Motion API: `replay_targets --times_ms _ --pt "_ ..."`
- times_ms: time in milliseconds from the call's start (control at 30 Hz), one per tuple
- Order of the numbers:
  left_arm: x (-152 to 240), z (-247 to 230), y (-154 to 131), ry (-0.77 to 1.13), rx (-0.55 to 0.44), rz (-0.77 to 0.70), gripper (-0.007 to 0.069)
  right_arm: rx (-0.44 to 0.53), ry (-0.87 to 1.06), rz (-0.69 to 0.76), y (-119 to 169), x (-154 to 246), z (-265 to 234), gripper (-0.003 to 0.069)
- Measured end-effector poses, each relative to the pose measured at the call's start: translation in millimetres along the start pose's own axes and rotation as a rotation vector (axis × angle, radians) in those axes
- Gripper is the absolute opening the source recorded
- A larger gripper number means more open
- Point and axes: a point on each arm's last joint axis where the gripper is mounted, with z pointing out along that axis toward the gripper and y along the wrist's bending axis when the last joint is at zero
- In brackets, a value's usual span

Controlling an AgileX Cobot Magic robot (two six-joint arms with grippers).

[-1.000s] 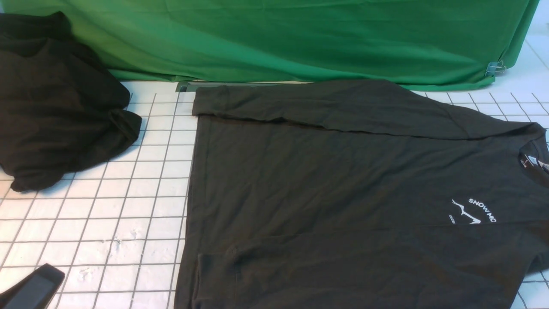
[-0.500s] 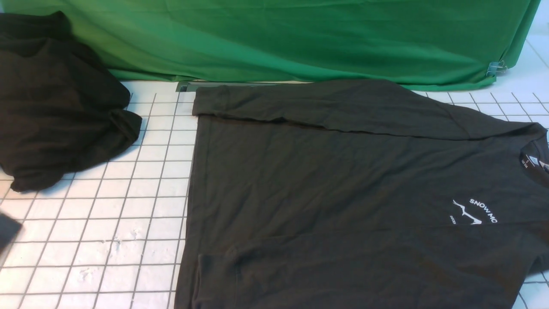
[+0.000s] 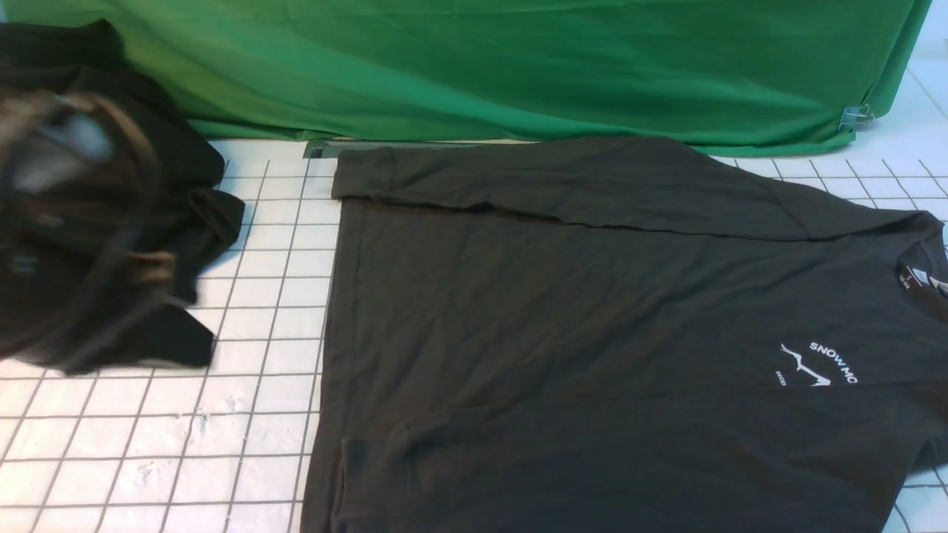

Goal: Fold a long-sleeved shirt over a white checkered tablecloth.
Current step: 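Grasp the left edge of the dark T-shirt lying flat on the table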

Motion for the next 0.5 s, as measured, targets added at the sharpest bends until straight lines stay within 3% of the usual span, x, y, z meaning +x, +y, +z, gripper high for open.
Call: replay_targets --times_ms 67,233,300,500 --pt "-5 35 -6 0.112 -0.011 0.050 0.0005 -0.001 0.057 -0.016 -1 -2 10 0.0020" --pt "-7 72 -21 0.188 -0.062 0.134 0.0031 -0.002 0.082 -0.033 -1 -5 19 0.0029" --pt "-14 93 -33 0.203 -0.106 0.169 0.0081 -0.001 0.076 -0.042 -2 -8 22 0.0035" --pt "-34 121 -39 0.161 -0.115 0.161 0.0217 0.000 0.058 -0.044 -2 -10 24 0.0045"
